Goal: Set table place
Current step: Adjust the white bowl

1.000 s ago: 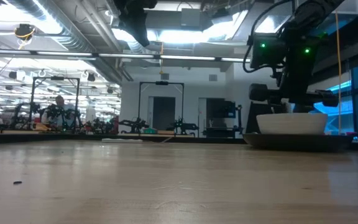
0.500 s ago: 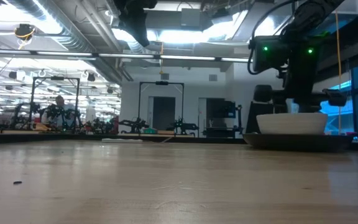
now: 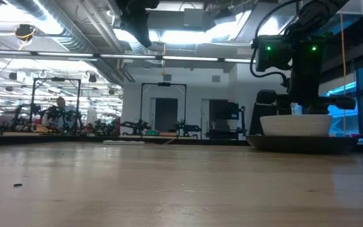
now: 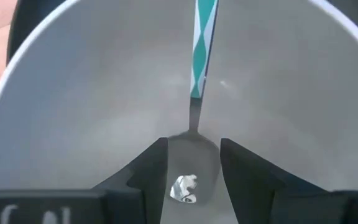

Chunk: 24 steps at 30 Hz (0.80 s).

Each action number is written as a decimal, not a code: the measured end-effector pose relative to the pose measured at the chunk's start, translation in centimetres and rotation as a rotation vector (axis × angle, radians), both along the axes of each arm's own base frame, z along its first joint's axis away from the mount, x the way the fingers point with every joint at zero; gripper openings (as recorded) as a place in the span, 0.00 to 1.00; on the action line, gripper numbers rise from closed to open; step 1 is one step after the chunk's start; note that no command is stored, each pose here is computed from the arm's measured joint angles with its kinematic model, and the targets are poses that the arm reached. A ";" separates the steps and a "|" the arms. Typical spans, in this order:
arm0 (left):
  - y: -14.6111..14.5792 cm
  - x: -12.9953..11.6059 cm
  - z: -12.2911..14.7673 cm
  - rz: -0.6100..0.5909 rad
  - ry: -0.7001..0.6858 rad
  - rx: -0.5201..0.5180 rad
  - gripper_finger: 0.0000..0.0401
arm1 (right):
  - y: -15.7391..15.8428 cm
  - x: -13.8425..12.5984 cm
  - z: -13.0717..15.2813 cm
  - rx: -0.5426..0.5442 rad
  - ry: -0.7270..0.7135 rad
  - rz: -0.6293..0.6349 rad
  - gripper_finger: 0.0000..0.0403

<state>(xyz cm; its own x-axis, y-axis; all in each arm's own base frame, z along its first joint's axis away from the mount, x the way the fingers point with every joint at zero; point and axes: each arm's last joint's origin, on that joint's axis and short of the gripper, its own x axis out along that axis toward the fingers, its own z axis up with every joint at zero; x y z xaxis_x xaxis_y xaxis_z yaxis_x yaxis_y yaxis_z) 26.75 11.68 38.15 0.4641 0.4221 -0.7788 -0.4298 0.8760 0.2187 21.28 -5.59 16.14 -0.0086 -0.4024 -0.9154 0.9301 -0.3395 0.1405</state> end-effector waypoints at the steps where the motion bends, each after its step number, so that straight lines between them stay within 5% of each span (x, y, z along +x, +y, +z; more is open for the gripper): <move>1: 0.0 0.0 0.0 0.000 0.000 0.000 0.24 | 0.0 0.0 0.0 0.000 0.000 0.000 0.37; 13: 0.0 0.0 0.0 0.001 0.000 0.000 0.24 | 0.5 1.2 2.3 -0.214 0.039 0.061 0.28; 24: 0.0 0.0 0.0 0.000 0.000 0.000 0.24 | 3.4 3.9 7.6 -0.097 -0.059 0.242 0.02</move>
